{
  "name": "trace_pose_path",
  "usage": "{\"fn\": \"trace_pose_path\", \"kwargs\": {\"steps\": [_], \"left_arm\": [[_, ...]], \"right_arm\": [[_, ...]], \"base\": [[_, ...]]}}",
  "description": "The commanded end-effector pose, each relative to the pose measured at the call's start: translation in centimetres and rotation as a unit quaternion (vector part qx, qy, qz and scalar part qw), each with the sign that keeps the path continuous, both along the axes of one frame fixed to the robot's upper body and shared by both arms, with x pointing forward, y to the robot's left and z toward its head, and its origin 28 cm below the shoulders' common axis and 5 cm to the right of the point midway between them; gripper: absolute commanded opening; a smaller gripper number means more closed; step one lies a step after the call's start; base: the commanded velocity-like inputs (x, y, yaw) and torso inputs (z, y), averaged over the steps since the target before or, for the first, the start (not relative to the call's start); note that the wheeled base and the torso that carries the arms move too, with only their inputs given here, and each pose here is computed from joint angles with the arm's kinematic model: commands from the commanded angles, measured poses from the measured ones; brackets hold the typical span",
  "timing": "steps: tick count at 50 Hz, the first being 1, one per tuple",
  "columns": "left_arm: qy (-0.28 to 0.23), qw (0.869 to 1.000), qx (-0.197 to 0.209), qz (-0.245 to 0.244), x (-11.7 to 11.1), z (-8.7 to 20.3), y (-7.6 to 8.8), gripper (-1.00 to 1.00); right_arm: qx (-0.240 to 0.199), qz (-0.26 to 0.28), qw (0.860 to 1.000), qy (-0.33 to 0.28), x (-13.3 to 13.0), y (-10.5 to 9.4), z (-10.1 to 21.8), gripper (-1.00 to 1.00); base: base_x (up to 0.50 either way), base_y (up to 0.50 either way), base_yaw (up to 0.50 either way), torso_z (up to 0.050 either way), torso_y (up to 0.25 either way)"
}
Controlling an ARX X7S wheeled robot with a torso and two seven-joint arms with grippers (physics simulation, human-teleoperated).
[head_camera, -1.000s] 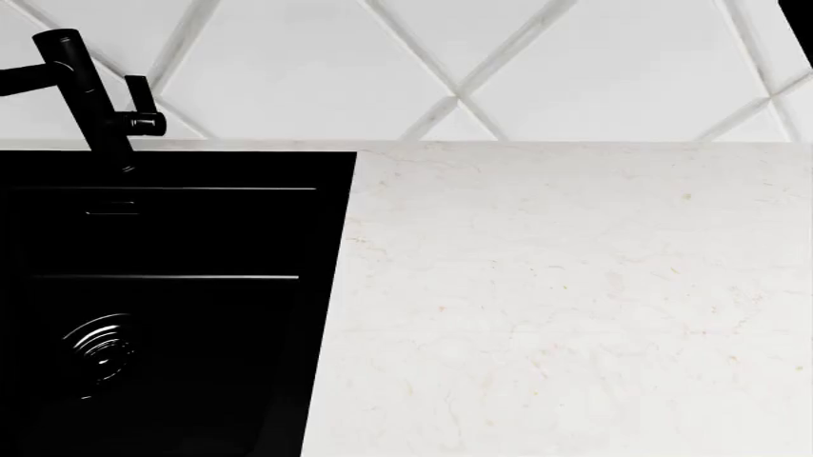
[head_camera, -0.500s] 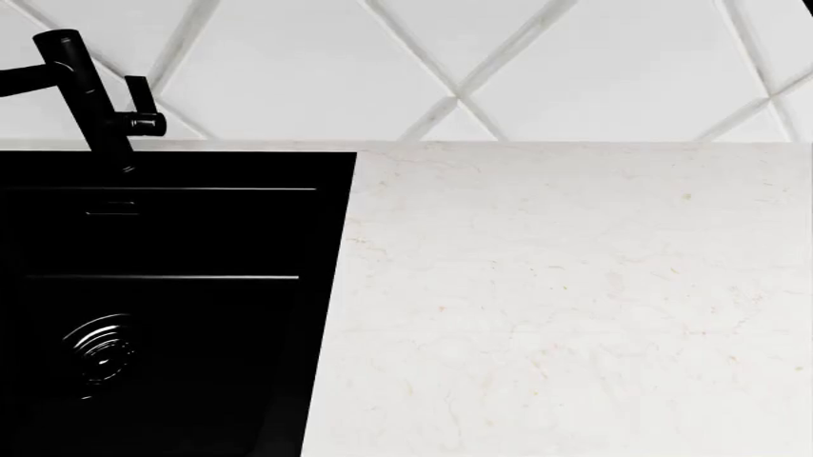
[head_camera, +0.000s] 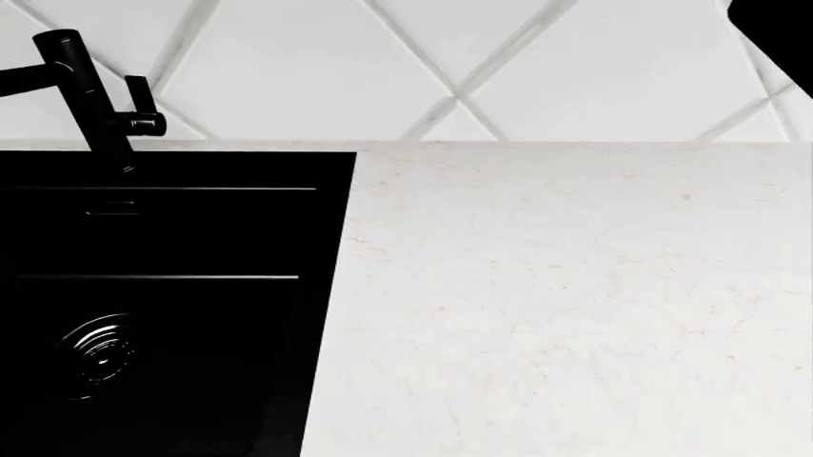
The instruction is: Pick the chili pepper, brussel sprout from the counter and place them in the cabinet. Then close the cabinet.
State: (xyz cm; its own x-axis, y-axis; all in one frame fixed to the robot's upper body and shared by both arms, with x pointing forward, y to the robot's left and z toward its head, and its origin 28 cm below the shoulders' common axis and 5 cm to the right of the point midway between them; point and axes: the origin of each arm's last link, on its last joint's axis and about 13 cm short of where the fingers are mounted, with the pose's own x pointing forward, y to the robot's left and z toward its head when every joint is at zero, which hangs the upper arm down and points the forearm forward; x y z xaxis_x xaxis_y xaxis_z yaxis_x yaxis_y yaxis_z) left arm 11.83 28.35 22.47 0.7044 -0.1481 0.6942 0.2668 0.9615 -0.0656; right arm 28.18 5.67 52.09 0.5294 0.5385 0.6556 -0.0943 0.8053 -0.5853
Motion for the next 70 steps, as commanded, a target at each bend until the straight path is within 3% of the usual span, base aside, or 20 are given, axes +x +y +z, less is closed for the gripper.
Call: {"fn": "trace_pose_path", "kwargs": {"steps": [1,22,27,33,41,49,56,70], "left_arm": [[0.000,1.000,-0.001,0.003,0.1,-0.1,0.2,1.00],[-0.030,0.999,0.001,0.011,-0.1,-0.2,0.2,1.00],[-0.029,0.999,-0.015,-0.001,-0.4,0.3,-0.3,1.00],[-0.024,1.000,-0.010,-0.005,-0.4,0.2,-0.2,1.00],[-0.021,0.999,0.005,0.031,0.1,0.0,-0.1,1.00],[-0.020,0.999,0.016,0.022,-0.1,-0.2,-0.2,1.00],[-0.019,1.000,0.014,0.018,0.0,-0.4,0.1,1.00],[-0.025,0.999,0.014,0.015,-0.1,-0.3,-0.1,1.00]], "right_arm": [[-0.032,0.013,0.995,0.094,1.8,0.7,-3.3,1.00],[-0.029,0.003,0.995,0.097,2.1,0.4,-3.3,1.00],[-0.029,0.002,0.995,0.095,2.1,0.4,-3.2,1.00],[-0.028,0.001,0.995,0.093,2.0,0.4,-3.0,1.00],[-0.020,0.001,0.996,0.084,1.6,0.4,-2.4,1.00],[-0.001,0.005,0.998,0.059,0.7,0.2,-0.6,1.00],[-0.012,0.003,0.999,0.049,-0.1,0.4,-0.1,1.00],[0.046,0.003,0.999,0.026,-1.4,-0.6,2.7,1.00]], "base": [[0.00,0.00,0.00,0.000,0.000],[0.00,0.00,0.00,0.003,-0.058],[0.00,0.00,0.00,0.001,-0.100],[0.00,0.00,0.00,0.000,-0.009],[0.00,0.00,0.00,0.000,-0.010],[0.00,0.00,0.00,0.000,-0.009],[0.00,0.00,0.00,0.000,-0.006],[0.00,0.00,0.00,0.001,-0.006]]}}
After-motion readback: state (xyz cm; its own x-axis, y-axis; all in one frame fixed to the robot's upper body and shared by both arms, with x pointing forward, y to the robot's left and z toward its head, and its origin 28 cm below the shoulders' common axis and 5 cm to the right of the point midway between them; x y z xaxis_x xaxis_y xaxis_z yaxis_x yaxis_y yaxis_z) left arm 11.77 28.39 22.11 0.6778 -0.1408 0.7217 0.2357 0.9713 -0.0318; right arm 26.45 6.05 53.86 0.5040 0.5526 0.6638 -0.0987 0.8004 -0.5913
